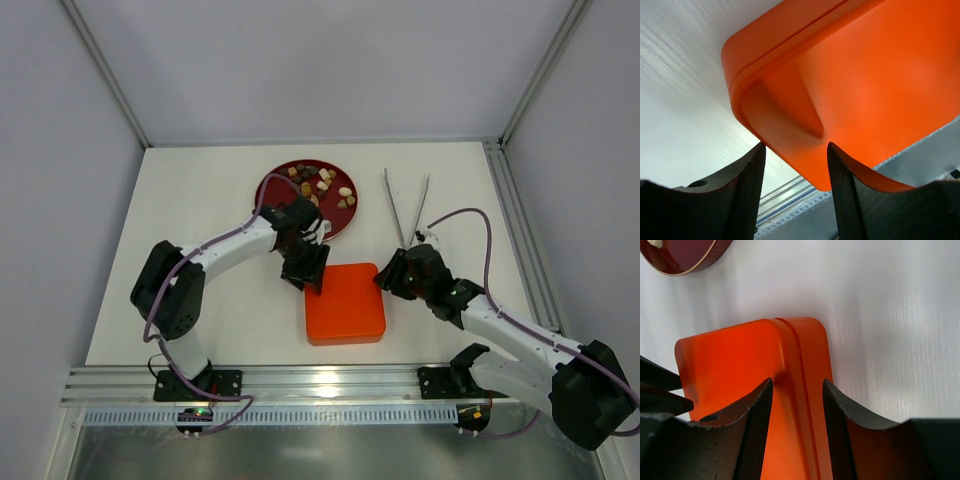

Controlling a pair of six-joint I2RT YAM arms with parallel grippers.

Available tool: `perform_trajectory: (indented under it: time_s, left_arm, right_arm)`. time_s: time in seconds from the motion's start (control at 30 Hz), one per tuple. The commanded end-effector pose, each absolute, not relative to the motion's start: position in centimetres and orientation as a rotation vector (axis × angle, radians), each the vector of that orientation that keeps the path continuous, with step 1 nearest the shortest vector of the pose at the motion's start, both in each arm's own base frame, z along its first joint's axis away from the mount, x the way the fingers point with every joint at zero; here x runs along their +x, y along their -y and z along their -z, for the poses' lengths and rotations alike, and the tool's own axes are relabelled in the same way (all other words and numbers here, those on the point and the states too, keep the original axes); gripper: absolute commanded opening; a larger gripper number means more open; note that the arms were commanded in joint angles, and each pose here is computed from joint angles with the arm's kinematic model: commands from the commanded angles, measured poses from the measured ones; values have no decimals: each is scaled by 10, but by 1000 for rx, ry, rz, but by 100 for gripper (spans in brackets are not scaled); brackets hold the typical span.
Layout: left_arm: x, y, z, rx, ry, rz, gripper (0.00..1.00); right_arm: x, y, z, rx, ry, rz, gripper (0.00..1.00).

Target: Pack the chocolate

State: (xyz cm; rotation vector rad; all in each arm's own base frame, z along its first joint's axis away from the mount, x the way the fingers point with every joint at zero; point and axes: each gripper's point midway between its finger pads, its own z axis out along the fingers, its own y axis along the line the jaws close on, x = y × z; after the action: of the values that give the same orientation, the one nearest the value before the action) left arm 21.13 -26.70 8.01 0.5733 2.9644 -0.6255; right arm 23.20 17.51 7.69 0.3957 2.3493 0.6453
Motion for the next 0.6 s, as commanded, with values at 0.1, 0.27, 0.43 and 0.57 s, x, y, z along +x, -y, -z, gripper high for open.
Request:
perform_trajectory:
  time_s: [0.1,0.27,0.43,0.57]
  left_arm:
    - [214,273,-83,576,-2964,638,52]
    - [216,273,-79,559,-2976,618,52]
    - [213,268,-69,540,-2999,594,52]
    - [209,267,-59,524,-3020,592,53]
  right_arm:
    - [231,-176,-83,350,-2331,-653,46]
    - [224,-177,-67,357,-2363,-668,43]
    - [211,-172,-41,406,-2402,-675,40]
    - [204,-169,-29,432,-2422,-677,39]
